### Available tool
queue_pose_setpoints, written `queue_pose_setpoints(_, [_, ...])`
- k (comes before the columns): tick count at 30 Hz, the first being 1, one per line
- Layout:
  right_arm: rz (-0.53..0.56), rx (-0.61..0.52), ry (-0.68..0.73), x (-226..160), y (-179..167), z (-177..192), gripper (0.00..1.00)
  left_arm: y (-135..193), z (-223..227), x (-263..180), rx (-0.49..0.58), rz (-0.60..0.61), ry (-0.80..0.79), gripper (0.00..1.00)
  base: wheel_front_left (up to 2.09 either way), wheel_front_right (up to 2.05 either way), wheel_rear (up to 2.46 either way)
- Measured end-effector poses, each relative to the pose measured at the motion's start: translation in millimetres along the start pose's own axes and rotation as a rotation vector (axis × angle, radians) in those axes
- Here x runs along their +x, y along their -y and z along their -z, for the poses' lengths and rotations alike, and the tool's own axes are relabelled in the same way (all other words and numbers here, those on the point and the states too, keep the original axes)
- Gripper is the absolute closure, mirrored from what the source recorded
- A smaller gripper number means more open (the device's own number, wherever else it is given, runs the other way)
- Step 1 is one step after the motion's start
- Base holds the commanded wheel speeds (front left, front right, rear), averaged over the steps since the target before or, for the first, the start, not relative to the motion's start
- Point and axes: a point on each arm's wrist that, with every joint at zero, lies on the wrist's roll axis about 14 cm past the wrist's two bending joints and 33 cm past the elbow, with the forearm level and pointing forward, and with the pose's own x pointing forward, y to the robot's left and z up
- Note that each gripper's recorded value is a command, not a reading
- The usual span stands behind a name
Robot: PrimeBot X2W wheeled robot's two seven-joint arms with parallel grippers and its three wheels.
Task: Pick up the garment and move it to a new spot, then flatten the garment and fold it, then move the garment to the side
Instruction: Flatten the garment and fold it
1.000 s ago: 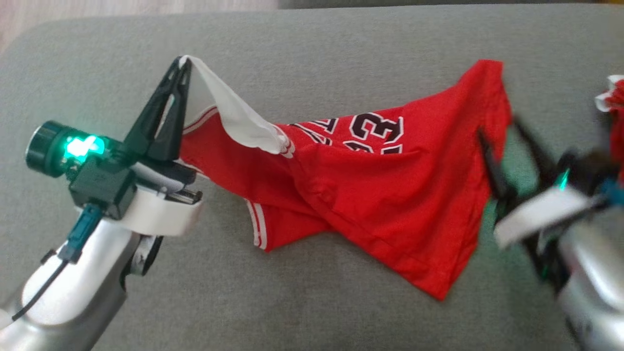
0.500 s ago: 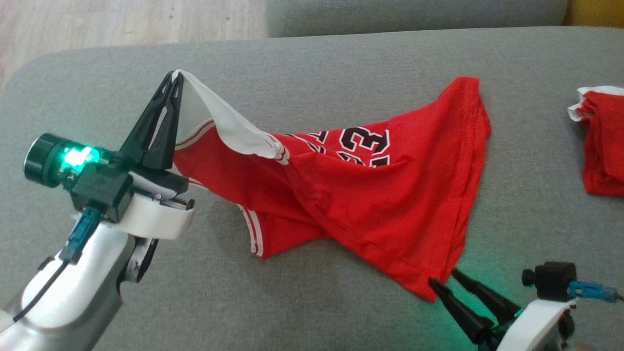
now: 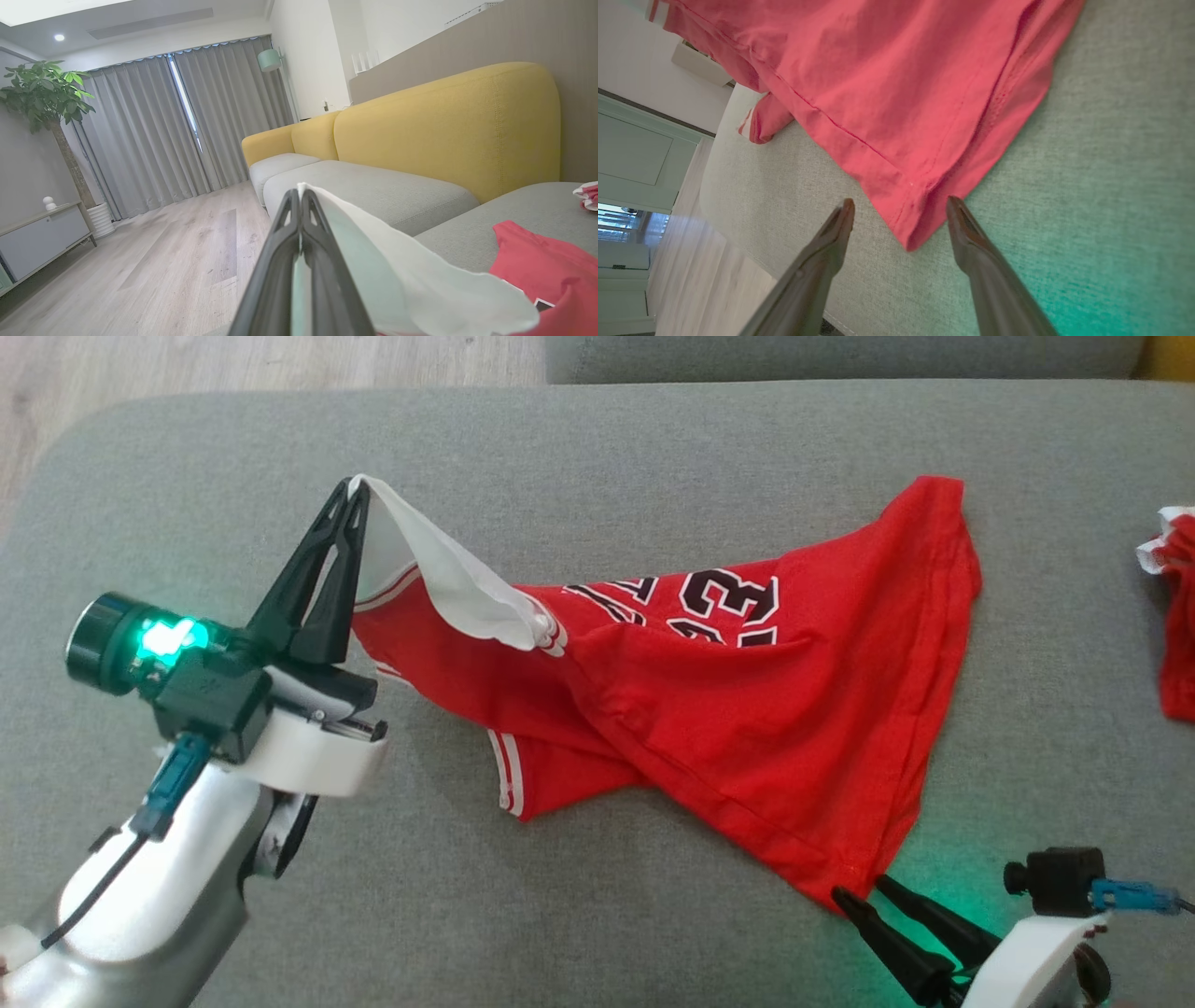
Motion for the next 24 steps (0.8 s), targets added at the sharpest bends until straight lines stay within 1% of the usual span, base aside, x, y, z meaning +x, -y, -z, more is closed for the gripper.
queue_pose_setpoints(2, [0.001,0.004,-0.005,2,1,1,0.00,0,2,0,-0.002,0.000,-0.005,1.00,0.00,0.00,0.00])
queue_pose_setpoints(4, [-0.002,0.009,-0.005,3,0,1,0.12,1,3,0,-0.003,0.000,-0.006,1.00,0.00,0.00,0.00])
queue_pose_setpoints(5, [-0.006,0.015,-0.004,4,-2,1,0.13,1,3,0,-0.004,0.000,-0.008,1.00,0.00,0.00,0.00])
queue_pose_setpoints(6, [-0.009,0.018,-0.004,5,-2,1,0.18,1,4,0,-0.004,0.000,-0.010,1.00,0.00,0.00,0.00])
queue_pose_setpoints(8, [-0.009,0.017,-0.004,6,-2,1,0.20,0,6,0,-0.004,-0.001,-0.015,1.00,0.00,0.00,0.00])
queue_pose_setpoints(10, [-0.007,0.013,-0.002,7,-1,-2,0.25,0,7,0,-0.004,-0.001,-0.018,1.00,0.00,0.00,0.00])
queue_pose_setpoints(11, [-0.007,0.012,0.000,8,0,-3,0.33,0,8,1,-0.005,0.000,-0.019,1.00,0.00,0.00,0.00])
queue_pose_setpoints(12, [-0.006,0.011,0.000,9,0,-3,0.44,1,9,1,-0.005,0.000,-0.020,1.00,0.00,0.00,0.00])
queue_pose_setpoints(15, [-0.005,0.011,0.006,12,1,-5,0.75,1,11,2,-0.007,0.002,-0.025,1.00,0.00,0.00,0.00])
queue_pose_setpoints(16, [-0.005,0.012,0.007,13,1,-5,1.00,1,12,3,-0.007,0.003,-0.025,1.00,0.00,0.00,0.00])
queue_pose_setpoints(20, [-0.011,0.005,0.010,16,0,-8,1.00,0,10,8,-0.004,0.004,-0.017,1.00,0.00,0.00,0.00])
queue_pose_setpoints(24, [-0.015,-0.023,0.082,15,-1,-24,1.00,-1,8,8,-0.001,0.003,-0.012,1.00,0.00,0.00,0.00])
